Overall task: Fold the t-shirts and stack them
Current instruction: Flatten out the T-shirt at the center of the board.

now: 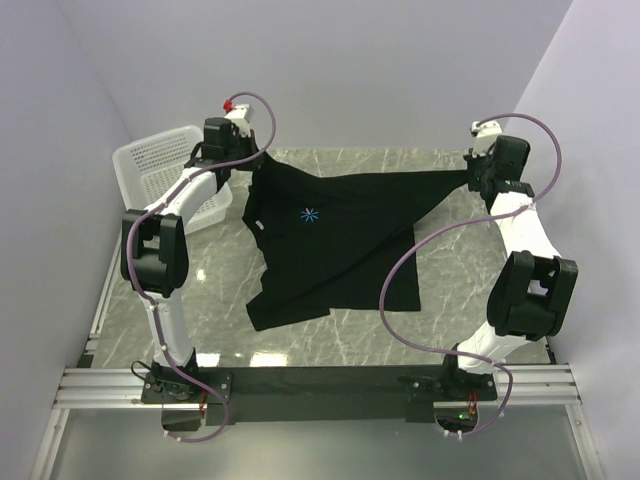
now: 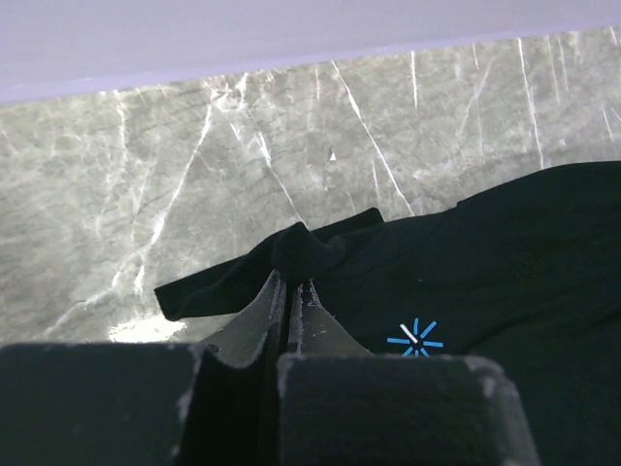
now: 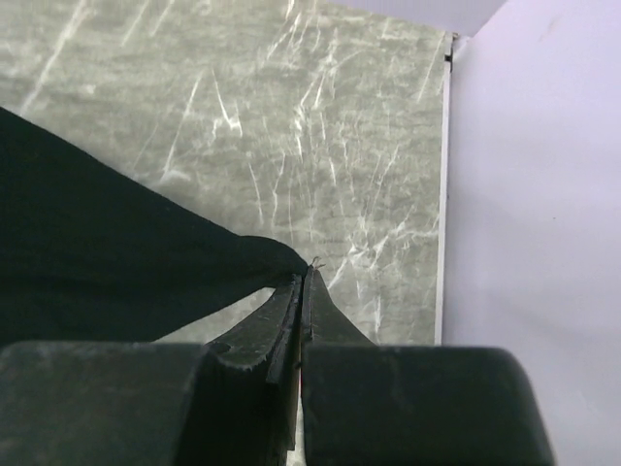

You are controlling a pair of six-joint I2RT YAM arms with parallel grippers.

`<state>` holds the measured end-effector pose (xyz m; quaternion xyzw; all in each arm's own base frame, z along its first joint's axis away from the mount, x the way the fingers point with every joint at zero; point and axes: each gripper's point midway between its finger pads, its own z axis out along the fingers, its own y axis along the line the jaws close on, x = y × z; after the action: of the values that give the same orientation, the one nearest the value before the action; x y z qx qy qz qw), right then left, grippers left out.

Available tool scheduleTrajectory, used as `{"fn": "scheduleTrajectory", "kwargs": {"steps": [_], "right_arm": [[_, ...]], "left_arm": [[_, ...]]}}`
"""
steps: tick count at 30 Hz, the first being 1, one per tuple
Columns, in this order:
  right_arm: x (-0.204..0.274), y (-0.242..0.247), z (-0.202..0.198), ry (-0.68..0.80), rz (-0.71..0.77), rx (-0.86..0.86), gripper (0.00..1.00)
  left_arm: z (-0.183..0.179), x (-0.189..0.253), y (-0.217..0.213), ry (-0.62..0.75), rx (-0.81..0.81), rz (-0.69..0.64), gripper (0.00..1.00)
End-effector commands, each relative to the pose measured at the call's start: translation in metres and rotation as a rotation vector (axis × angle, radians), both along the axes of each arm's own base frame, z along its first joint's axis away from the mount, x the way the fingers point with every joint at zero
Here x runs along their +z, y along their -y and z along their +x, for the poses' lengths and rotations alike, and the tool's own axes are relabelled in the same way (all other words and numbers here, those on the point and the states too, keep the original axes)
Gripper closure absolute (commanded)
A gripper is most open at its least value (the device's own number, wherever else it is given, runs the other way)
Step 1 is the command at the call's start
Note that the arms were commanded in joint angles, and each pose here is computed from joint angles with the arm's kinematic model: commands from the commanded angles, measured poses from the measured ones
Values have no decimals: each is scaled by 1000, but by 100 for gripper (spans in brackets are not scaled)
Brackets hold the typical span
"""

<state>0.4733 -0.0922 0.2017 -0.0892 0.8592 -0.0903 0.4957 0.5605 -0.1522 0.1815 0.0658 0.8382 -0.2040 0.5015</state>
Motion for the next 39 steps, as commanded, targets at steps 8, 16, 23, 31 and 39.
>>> {"fn": "scheduleTrajectory", "kwargs": {"steps": [8, 16, 23, 31, 39], "right_arm": [[75, 5, 11, 195, 10, -22, 100], [68, 13, -1, 180, 8, -56, 100], [63, 15, -5, 170, 10, -61, 100], [60, 14, -4, 161, 15, -50, 100], [56, 12, -1, 153, 20, -39, 100]], "left_arm": [[20, 43, 15, 99, -46, -79, 100], [23, 10, 24, 21, -53, -134, 99], [37, -11, 23, -6, -27, -148, 99], [42, -25, 21, -34, -18, -132, 99], [45, -14, 18, -11, -17, -136, 99]]}}
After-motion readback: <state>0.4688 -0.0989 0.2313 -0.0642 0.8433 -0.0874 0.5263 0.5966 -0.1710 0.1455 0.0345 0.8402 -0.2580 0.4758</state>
